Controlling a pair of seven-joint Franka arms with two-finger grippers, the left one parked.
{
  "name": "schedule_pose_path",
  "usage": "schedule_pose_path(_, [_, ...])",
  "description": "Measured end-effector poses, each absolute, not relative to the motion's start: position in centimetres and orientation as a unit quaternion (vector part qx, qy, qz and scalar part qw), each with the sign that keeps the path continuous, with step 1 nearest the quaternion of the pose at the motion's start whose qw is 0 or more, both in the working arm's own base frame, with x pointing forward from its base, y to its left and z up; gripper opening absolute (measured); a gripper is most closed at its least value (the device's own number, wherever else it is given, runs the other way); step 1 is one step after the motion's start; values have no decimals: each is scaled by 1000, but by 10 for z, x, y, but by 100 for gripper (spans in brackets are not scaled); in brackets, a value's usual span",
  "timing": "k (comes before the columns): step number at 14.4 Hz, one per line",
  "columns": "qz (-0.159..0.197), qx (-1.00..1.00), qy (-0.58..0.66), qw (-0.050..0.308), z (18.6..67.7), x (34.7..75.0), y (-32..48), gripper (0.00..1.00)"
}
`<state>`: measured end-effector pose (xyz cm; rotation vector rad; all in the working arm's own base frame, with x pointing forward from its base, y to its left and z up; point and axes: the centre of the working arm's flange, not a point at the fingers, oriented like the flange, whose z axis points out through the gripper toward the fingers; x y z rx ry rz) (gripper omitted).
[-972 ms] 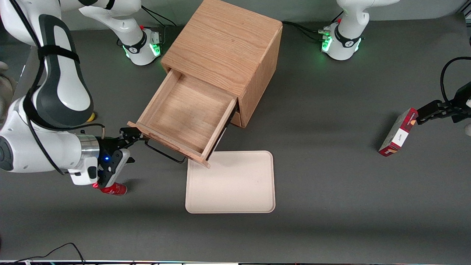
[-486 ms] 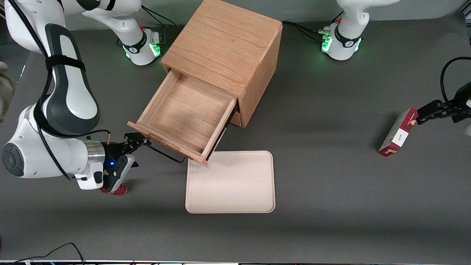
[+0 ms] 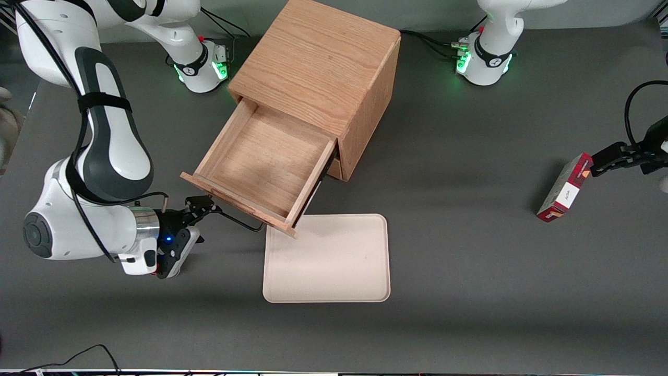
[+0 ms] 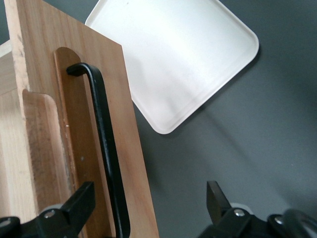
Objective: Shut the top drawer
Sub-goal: 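Lower the right gripper beside the drawer front near the black handle, then push the drawer front with the right gripper into the cabinet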
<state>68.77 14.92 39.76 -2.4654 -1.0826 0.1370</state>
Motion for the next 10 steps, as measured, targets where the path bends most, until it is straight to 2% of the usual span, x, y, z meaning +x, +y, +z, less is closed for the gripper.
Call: schedule_pose_path(10, [43, -887, -405, 218, 392, 686, 175, 100])
